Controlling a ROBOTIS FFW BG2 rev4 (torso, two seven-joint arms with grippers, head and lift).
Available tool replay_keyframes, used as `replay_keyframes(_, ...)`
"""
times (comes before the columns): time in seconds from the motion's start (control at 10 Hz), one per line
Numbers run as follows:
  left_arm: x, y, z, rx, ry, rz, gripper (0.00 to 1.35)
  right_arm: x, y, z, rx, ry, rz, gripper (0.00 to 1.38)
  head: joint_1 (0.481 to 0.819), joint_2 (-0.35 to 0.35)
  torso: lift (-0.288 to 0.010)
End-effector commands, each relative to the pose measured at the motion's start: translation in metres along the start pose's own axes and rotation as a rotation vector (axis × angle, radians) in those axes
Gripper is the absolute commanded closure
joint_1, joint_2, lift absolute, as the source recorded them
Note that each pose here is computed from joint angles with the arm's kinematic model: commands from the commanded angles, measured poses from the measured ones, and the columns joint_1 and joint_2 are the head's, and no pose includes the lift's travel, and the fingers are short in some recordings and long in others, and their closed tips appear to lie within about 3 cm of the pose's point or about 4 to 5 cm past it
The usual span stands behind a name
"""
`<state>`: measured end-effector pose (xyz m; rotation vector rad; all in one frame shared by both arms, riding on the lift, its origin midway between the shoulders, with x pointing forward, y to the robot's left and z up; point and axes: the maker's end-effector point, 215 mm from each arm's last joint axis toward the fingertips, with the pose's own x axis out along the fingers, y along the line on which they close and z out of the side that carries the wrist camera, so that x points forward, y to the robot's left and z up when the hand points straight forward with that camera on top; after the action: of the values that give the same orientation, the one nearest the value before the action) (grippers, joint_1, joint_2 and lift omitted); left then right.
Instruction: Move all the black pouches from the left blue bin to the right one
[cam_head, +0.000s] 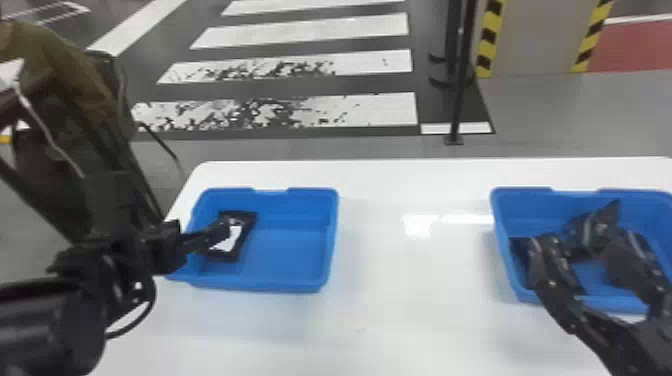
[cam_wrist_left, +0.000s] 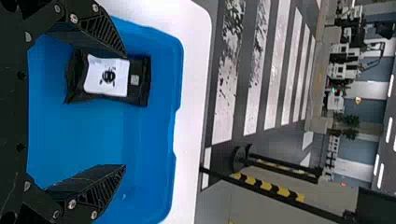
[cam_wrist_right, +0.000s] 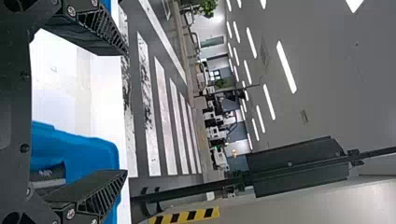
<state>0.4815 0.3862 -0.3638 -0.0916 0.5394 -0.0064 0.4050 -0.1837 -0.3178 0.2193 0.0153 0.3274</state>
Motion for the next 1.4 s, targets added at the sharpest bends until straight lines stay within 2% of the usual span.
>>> replay_keyframes(0.0, 0.012, 0.032, -0.010, -0.021, 0.050, 0.070, 0.21, -0.008, 0.024, -0.010, 0.055, 0.013, 0.028, 0.13, 0.695, 0.231, -0.140)
replay_keyframes(0.2, 0.030, 0.053, -0.027, -0.043, 0.129, 0.117, 0.21, -0.011, 0.027, -0.014, 0.072, 0.020, 0.026, 0.13, 0.695, 0.321, -0.140)
replay_keyframes(0.4, 0.054, 0.045, -0.034, -0.053, 0.182, 0.098, 0.21, -0.011, 0.030, -0.014, 0.084, 0.017, 0.033, 0.13, 0.695, 0.339, -0.140)
replay_keyframes(0.7, 0.068, 0.014, -0.026, -0.039, 0.181, 0.033, 0.21, -0.009, 0.035, -0.019, 0.114, 0.022, 0.044, 0.13, 0.695, 0.314, -0.140)
replay_keyframes(1.0, 0.079, 0.021, -0.037, -0.035, 0.232, 0.060, 0.21, -0.008, 0.037, -0.022, 0.135, 0.022, 0.051, 0.13, 0.695, 0.297, -0.140)
replay_keyframes(1.3, 0.101, 0.011, -0.039, -0.018, 0.276, 0.049, 0.21, -0.008, 0.039, -0.024, 0.150, 0.024, 0.057, 0.13, 0.695, 0.297, -0.140)
